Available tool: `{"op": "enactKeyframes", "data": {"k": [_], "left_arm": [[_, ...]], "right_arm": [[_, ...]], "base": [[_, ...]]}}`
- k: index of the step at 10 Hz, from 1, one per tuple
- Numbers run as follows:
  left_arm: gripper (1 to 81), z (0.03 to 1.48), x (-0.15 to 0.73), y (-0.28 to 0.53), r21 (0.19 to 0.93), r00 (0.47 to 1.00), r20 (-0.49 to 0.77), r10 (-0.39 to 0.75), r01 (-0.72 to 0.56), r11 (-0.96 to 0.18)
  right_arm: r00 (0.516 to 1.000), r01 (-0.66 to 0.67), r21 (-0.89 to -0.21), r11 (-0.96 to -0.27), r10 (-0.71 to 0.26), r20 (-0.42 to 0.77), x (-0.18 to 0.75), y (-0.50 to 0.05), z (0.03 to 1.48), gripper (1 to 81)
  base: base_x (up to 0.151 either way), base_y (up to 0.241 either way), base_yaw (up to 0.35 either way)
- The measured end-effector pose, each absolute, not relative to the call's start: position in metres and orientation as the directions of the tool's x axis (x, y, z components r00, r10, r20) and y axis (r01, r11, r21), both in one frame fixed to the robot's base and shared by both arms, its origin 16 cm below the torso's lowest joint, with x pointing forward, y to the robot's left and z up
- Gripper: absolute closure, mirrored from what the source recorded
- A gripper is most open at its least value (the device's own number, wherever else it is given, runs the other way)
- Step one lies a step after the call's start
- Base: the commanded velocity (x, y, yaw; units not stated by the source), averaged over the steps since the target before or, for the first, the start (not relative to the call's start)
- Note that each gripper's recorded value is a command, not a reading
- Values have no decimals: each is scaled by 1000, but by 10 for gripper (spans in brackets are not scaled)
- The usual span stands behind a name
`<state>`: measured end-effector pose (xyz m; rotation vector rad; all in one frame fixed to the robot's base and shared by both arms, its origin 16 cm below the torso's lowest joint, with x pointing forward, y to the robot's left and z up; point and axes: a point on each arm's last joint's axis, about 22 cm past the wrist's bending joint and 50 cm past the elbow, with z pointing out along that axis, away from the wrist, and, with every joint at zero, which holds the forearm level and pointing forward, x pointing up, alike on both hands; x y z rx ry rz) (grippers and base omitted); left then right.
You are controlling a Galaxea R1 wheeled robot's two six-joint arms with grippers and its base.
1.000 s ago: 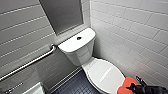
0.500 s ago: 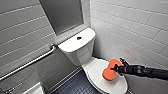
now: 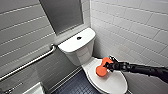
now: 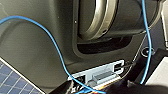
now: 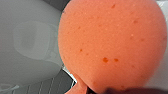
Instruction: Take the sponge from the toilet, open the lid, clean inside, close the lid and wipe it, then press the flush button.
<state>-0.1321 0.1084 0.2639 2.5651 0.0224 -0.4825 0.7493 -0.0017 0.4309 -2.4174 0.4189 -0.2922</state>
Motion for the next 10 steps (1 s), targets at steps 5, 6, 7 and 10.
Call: {"op": "enactKeyframes", "data": {"k": [5,6,7,10], "left_arm": [[10,264,-133,109,494,936,-345,-77,111,-862],[10,264,-134,109,494,936,-345,-77,111,-863],[10,265,-135,108,494,935,-347,-77,112,-862],[10,266,-136,108,494,934,-348,-77,114,-862]], "right_arm": [[867,-283,-636,-718,-475,151,803,-13,369,811],[848,-298,-637,-711,-504,166,816,-24,356,811],[840,-307,-646,-699,-518,162,816,-25,344,811],[847,-286,-702,-653,-515,133,802,-8,329,811]], "base": [[0,0,0],[0,0,0],[0,0,0],[0,0,0]]}}
